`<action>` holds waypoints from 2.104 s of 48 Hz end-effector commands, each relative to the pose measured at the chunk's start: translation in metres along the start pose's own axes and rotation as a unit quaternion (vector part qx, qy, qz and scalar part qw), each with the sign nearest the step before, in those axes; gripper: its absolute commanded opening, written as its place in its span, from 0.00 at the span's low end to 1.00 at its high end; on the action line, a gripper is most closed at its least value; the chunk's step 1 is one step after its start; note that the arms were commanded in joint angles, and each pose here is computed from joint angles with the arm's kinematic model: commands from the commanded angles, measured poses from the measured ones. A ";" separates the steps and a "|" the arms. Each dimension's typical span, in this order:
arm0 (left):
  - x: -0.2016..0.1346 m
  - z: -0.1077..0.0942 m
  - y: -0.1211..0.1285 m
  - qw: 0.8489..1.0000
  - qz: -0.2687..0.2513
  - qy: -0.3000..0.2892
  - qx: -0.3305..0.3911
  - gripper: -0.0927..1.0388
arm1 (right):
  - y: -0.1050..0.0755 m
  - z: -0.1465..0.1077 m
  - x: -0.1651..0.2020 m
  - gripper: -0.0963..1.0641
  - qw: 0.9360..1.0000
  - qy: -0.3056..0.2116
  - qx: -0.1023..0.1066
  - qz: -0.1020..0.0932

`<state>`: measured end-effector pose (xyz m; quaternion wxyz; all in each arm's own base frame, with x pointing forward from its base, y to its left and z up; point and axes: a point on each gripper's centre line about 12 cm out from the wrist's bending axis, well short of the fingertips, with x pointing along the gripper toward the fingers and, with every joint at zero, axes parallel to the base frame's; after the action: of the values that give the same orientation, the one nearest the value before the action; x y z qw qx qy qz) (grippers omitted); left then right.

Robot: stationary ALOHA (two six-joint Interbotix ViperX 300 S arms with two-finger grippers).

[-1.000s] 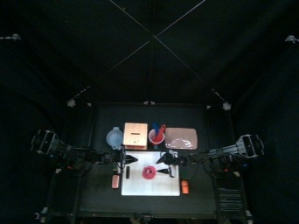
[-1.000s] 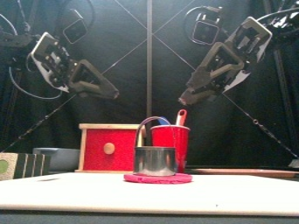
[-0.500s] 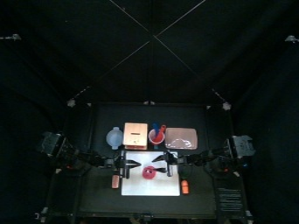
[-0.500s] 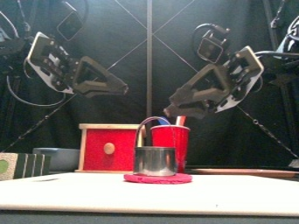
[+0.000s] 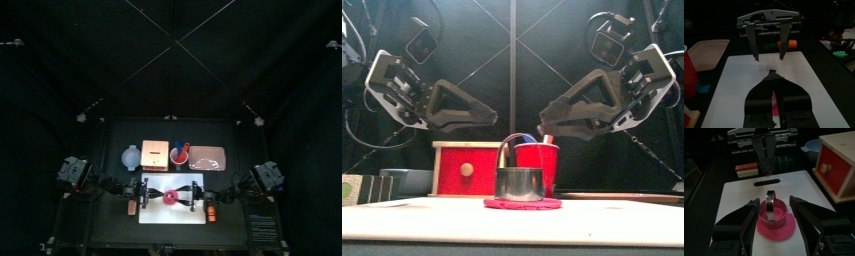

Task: Get the cutter from the drawer then cut the dough then place the extra dough in the bowl
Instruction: Cut the dough

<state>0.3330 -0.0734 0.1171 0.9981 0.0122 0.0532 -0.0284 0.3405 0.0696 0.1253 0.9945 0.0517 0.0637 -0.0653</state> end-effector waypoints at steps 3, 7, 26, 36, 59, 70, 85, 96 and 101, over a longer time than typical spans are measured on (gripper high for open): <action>0.004 0.006 0.003 1.000 0.006 -0.009 -0.002 0.50 | 0.005 0.010 0.005 0.82 0.999 -0.028 0.002 -0.029; 0.006 0.007 0.005 1.000 0.008 -0.002 -0.004 0.61 | 0.004 0.008 0.007 0.82 0.999 -0.027 0.001 -0.038; 0.023 0.001 0.020 0.998 0.022 0.063 -0.013 0.81 | 0.011 0.014 0.011 0.82 0.999 -0.028 0.016 -0.041; 0.027 -0.001 0.021 0.997 0.015 0.077 -0.009 0.81 | 0.016 0.011 0.012 0.82 0.999 0.003 0.029 -0.031; 0.030 -0.004 0.015 0.995 0.002 0.100 -0.007 0.81 | 0.021 0.004 0.021 0.82 0.997 0.059 0.043 -0.025; 0.031 -0.004 0.009 0.995 -0.010 0.103 0.000 0.78 | 0.022 0.000 0.025 0.82 0.996 0.069 0.045 -0.024; 0.040 -0.008 0.007 0.994 -0.013 0.113 0.002 0.71 | 0.017 -0.003 0.028 0.81 0.996 0.075 0.046 -0.032; 0.040 -0.017 0.001 0.988 -0.024 0.155 0.002 0.71 | 0.015 -0.004 0.030 0.74 0.995 0.081 0.045 -0.033; 0.038 -0.014 0.001 0.988 -0.025 0.153 0.001 0.71 | 0.014 -0.004 0.030 0.67 0.995 0.083 0.046 -0.033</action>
<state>0.3660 -0.0723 0.0880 0.9740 0.0199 0.2202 -0.0486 0.3664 0.0810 0.1069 0.9776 0.0928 0.1619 -0.0972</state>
